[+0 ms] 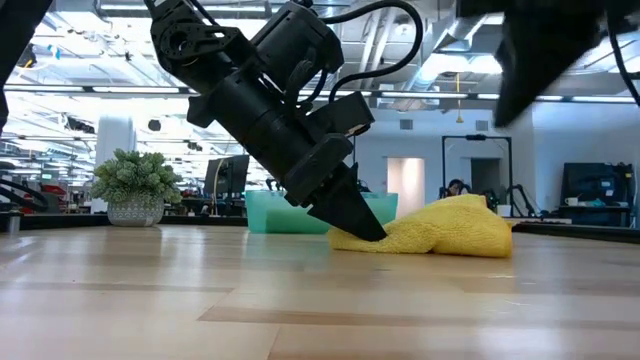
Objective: Roll microfiber towels into tight, uniform cylinder then place into a basket
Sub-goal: Roll the yellow microfiber cloth
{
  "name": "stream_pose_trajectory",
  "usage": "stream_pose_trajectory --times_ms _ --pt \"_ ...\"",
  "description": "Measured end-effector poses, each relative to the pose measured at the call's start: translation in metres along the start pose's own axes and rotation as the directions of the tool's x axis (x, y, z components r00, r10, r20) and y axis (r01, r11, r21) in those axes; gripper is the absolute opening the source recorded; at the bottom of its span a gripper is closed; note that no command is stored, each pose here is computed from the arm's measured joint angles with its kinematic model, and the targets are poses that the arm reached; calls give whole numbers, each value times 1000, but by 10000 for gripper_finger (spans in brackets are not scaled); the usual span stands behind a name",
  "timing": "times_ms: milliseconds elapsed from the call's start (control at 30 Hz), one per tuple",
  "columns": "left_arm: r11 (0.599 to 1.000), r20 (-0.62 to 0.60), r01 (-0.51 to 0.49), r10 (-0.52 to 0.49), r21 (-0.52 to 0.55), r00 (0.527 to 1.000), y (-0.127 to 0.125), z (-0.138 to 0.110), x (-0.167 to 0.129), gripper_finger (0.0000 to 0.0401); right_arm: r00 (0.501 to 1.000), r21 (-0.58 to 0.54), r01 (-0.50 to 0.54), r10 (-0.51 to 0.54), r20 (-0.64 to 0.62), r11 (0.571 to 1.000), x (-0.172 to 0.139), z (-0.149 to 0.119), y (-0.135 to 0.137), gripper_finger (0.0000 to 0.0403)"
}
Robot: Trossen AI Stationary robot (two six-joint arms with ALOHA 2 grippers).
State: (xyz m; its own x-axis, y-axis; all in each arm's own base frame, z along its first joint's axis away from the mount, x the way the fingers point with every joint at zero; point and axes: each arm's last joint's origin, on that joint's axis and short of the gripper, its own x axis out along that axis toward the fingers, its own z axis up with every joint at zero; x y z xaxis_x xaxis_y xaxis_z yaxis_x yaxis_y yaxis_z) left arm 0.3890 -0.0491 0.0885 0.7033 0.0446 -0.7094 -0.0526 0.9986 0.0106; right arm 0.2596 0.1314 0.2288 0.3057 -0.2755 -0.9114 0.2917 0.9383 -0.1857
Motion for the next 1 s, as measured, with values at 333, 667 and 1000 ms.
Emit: stream_pose_trajectory --times_ms 333,667,1000 --pt "1000 0 -1 1 0 1000 0 0 0 127 970 243 -87 26 242 966 -2 -19 -48 143" --pt "1000 0 -1 1 1 1000 0 0 0 127 913 386 -371 257 315 845 45 -10 -72 140" --pt "1000 0 -1 1 2 1000 0 0 0 127 911 418 -407 326 253 812 58 -4 -97 167"
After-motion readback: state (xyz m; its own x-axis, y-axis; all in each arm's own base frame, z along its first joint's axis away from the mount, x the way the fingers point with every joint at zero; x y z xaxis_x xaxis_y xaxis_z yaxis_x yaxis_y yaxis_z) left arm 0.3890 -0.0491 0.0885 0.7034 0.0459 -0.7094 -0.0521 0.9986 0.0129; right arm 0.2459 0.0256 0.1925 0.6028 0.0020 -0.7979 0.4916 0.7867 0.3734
